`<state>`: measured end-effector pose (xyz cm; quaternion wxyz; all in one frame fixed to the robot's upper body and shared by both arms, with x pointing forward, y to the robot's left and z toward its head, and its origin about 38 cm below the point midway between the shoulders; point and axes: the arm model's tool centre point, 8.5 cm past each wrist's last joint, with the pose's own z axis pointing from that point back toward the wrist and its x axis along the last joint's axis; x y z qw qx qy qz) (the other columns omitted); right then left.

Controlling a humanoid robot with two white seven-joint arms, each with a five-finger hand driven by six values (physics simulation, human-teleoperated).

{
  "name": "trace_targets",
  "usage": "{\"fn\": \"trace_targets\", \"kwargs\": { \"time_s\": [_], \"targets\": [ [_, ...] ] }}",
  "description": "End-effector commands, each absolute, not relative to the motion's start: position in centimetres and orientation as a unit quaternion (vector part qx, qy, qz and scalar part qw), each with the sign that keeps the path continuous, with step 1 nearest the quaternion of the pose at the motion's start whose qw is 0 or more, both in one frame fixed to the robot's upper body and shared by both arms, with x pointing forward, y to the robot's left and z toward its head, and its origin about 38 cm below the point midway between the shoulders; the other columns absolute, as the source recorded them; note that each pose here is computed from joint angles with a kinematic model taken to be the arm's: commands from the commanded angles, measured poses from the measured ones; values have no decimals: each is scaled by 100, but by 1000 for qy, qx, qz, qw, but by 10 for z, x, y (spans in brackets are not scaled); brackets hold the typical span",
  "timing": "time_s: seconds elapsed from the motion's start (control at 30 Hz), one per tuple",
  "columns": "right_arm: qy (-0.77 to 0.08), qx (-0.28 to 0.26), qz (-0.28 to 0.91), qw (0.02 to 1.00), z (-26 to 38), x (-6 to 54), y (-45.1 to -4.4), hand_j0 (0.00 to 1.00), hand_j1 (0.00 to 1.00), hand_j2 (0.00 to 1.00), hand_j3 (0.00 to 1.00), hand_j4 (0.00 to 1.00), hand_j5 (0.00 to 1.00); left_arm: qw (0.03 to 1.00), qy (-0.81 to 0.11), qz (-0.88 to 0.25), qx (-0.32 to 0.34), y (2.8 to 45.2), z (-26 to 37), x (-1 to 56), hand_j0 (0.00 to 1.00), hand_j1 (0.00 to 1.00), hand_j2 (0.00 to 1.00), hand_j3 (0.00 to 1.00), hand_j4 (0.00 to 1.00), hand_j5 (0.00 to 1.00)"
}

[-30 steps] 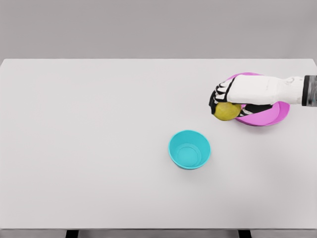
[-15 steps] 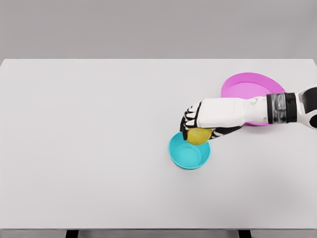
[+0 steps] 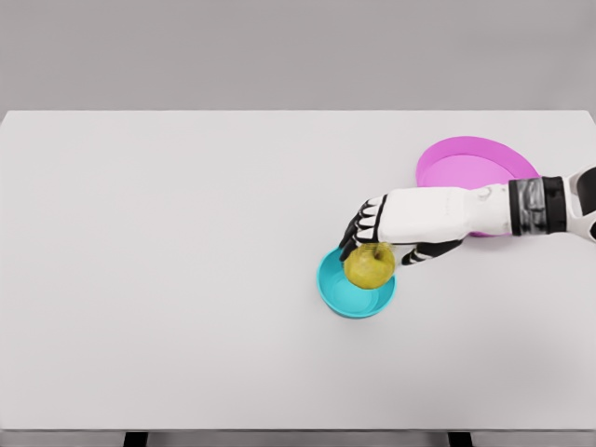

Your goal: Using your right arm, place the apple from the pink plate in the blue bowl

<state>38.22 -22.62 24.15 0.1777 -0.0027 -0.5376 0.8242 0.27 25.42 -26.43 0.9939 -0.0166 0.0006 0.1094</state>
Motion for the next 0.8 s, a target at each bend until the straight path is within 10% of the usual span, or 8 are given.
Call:
{"fn": "trace_targets", "kwargs": {
  "time_s": [0.0, 0.2, 0.43, 0.77],
  "targets": [
    [-538, -4, 824, 181, 243, 382, -229, 93, 93, 93, 93, 93, 93, 994, 1, 109, -17, 254, -264, 2, 100, 100, 100, 100, 100, 100],
    [-534, -19, 824, 188, 250, 384, -241, 98, 98, 98, 98, 98, 98, 994, 1, 109, -17, 254, -264, 2, 100, 100, 100, 100, 100, 100],
    [-527, -105, 798, 275, 297, 373, -343, 100, 100, 100, 100, 100, 100, 994, 1, 109, -17, 254, -264, 2, 100, 100, 100, 100, 100, 100],
    [-547, -80, 791, 262, 286, 376, -321, 100, 100, 100, 100, 100, 100, 994, -2, 108, -18, 254, -264, 5, 100, 100, 100, 100, 100, 100]
  ]
}}
